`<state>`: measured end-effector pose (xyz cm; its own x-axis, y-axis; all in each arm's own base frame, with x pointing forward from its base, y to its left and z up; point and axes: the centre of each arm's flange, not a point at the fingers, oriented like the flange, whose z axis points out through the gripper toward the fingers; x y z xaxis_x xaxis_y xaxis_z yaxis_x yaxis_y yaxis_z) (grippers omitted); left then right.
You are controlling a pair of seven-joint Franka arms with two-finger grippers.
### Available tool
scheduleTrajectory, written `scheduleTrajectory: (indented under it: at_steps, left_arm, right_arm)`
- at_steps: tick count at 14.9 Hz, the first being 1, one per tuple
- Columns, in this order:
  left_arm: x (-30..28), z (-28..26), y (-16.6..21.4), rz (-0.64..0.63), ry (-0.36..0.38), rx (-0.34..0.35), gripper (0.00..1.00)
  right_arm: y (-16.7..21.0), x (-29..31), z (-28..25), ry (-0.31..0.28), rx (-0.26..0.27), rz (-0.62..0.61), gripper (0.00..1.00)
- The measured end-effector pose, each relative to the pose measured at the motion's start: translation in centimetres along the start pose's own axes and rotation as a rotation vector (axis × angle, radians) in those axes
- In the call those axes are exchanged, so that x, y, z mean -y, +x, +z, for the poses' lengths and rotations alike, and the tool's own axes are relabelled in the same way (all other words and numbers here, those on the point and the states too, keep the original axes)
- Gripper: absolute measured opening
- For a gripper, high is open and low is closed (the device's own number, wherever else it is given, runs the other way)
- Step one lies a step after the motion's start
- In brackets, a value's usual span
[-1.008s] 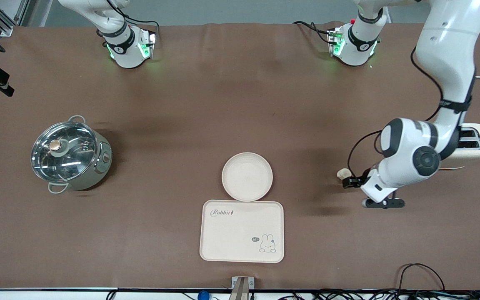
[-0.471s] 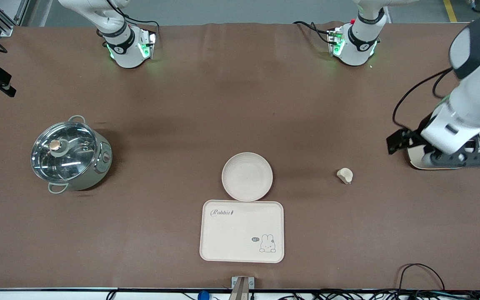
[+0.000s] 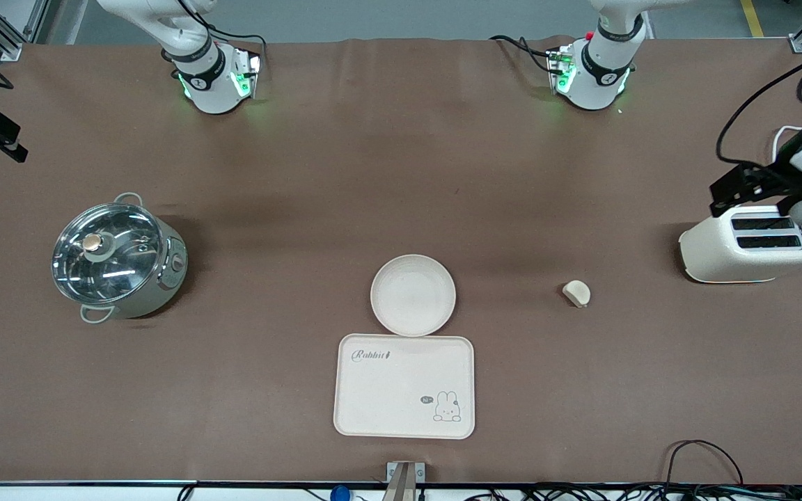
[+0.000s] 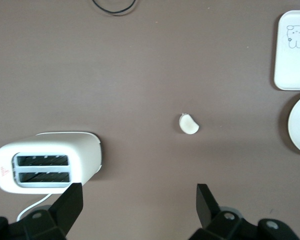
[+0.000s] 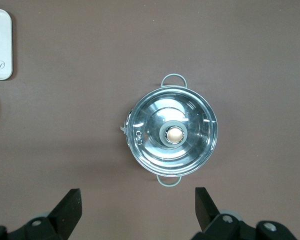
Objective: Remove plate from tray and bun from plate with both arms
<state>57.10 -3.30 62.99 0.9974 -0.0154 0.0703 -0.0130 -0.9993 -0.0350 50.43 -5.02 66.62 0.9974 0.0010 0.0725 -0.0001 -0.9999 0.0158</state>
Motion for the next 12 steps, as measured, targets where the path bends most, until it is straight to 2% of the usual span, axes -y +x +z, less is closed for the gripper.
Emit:
scheduleTrajectory:
  at_steps: [3,5,8,12]
  left_arm:
    - [2.2,-0.3,-1.0,-0.038,-0.038,0.049,1.00]
    - [2.9,-0.3,-1.1,-0.014,-0.039,0.053,1.00]
    - [-0.3,-1.6,-1.1,0.073,0.017,0.027,1.00]
    - [-3.2,-1.9,-1.2,0.092,0.025,0.025,1.00]
  right_arm:
    - [0.0,0.0,0.1,0.000,0.001,-0.001,1.00]
    - [0.0,0.0,0.1,0.000,0.001,-0.001,1.00]
    - [0.3,0.1,0.2,-0.001,-0.009,-0.002,1.00]
    - [0.4,0.6,0.4,-0.001,-0.008,-0.010,1.00]
